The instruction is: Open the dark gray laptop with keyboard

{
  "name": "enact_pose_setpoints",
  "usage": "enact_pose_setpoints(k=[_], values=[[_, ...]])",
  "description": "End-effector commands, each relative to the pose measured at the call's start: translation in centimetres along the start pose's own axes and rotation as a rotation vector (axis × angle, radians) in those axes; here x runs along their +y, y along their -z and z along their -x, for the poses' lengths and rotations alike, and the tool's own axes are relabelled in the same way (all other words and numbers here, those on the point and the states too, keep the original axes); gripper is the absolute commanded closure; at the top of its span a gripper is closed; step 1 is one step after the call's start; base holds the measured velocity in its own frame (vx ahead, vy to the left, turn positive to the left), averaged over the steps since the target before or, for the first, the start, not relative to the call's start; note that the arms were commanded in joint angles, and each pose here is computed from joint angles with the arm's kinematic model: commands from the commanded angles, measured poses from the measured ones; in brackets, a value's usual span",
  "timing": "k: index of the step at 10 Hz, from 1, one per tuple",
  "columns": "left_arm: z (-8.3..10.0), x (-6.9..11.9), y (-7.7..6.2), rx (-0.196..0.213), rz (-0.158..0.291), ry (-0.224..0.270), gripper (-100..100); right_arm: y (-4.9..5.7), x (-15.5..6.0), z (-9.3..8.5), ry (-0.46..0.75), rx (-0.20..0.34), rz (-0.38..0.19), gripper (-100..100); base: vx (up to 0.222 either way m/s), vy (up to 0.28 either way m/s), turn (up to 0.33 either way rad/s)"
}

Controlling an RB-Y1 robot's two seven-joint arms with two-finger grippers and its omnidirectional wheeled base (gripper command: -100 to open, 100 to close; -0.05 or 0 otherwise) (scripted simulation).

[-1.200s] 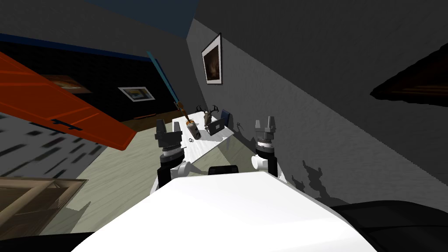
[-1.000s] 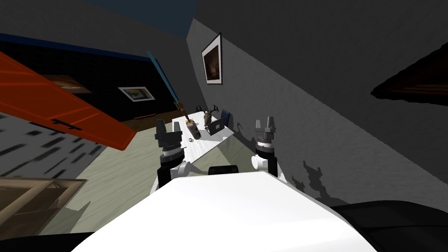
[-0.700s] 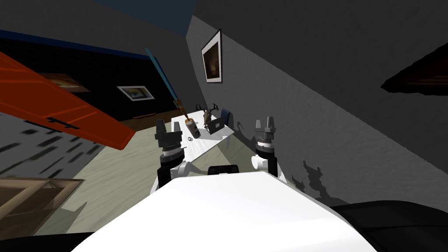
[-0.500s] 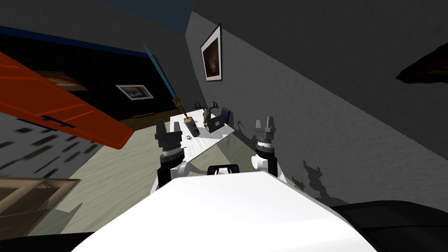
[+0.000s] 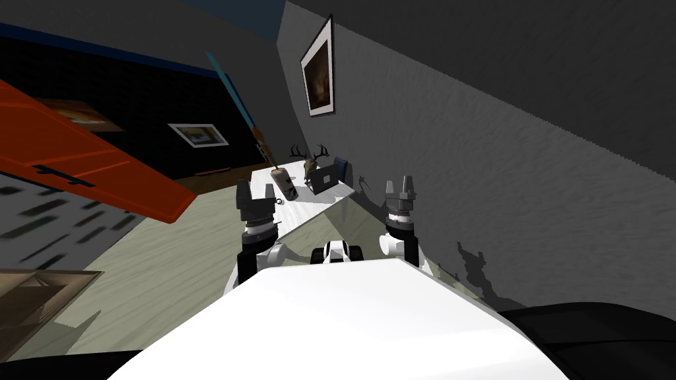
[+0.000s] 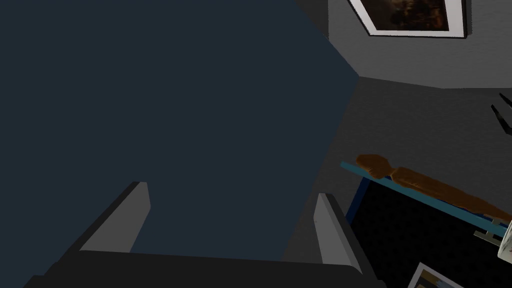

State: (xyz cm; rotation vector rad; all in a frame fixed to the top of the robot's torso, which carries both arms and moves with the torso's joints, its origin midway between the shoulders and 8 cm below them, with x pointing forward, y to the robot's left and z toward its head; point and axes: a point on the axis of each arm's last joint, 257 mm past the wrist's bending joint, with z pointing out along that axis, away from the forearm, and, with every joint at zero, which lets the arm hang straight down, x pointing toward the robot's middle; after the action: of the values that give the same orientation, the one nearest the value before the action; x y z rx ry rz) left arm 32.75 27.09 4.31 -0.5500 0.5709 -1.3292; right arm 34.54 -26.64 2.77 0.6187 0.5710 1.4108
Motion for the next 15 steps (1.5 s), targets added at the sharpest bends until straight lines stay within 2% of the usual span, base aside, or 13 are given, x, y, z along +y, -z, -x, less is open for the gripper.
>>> enact_pose_setpoints(k=[1,6,15], values=[[-0.3,1.3,-0.1,0.044,0.037,-0.026,-100,0.0,0.0,0.0,0.000,0.000,0.000,0,0.030,-0.029,-0.025],[0.1,5.3,-0.4,0.084,0.150,-0.087,-100,0.0,0.0,0.0,0.000,0.000,0.000,0,0.038,-0.037,-0.037],[2.7,13.0,-0.2,0.079,0.379,-0.187,-100,0.0,0.0,0.0,0.000,0.000,0.000,0,0.047,-0.044,-0.042]])
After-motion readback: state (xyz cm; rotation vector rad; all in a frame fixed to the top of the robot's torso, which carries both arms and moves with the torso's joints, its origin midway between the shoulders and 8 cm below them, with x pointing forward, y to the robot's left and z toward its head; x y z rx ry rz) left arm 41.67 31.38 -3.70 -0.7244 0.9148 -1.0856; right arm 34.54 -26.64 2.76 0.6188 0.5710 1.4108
